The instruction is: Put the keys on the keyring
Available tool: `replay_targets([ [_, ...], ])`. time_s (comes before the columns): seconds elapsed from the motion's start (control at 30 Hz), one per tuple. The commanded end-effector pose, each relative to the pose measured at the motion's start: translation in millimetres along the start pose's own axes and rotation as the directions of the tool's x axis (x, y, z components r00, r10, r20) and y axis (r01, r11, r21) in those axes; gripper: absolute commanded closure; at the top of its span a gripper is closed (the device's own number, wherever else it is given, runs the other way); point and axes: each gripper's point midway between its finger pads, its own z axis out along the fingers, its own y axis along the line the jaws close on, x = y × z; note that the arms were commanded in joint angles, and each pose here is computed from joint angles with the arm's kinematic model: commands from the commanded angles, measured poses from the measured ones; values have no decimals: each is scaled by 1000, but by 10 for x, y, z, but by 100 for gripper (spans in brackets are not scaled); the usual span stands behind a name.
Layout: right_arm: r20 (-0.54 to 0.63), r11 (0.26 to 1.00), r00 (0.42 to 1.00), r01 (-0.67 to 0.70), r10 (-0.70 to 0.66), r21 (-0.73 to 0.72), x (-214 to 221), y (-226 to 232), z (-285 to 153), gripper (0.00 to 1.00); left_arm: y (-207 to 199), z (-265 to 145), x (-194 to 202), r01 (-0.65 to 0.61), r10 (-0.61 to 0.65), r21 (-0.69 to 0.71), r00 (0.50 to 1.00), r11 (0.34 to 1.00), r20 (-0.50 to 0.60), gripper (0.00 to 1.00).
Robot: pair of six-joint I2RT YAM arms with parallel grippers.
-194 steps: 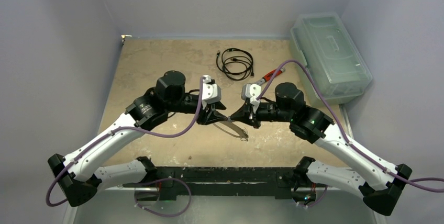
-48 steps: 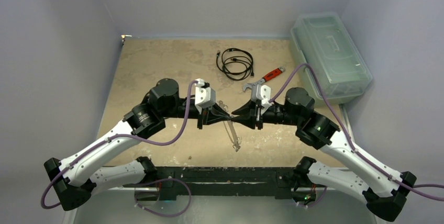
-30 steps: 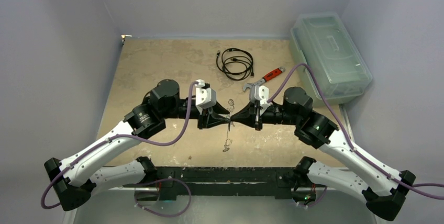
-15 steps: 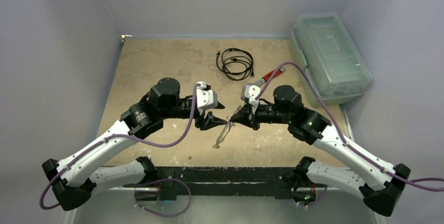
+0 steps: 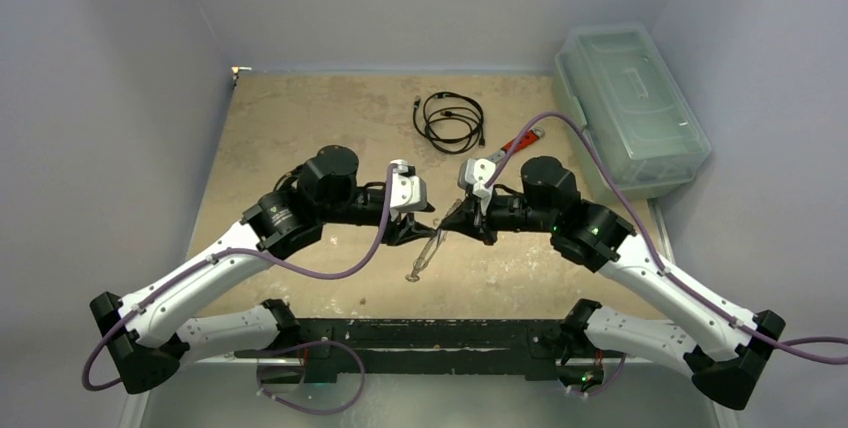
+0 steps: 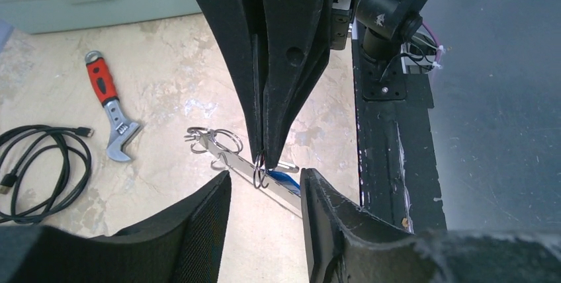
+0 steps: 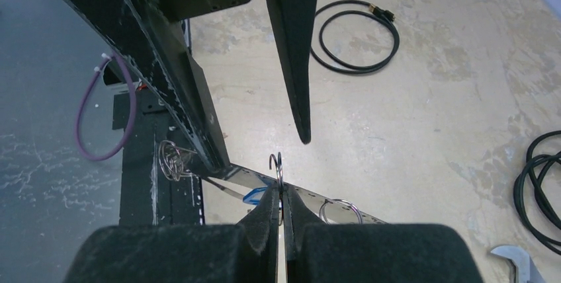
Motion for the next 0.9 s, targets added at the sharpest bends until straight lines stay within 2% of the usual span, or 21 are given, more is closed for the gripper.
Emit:
replay_targets([
  [0.0, 50, 999, 998, 47, -46, -23, -249, 31, -45, 100, -27, 33, -139, -49, 48, 27, 998, 998, 36, 59],
  [0.47, 55, 997, 997, 55, -52, -57, -277, 85, -46, 100, -55, 157, 2, -43, 43, 48, 999, 998, -3, 71],
  [0.77, 56, 996, 997, 54, -50, -68, -263, 112, -53, 100, -35, 172, 50, -45, 45, 38, 999, 998, -20, 85],
  [0.87, 61, 996, 997, 56, -52, -66, -271, 119, -72, 100, -48, 172, 60, -46, 47, 43, 999, 998, -21, 86],
])
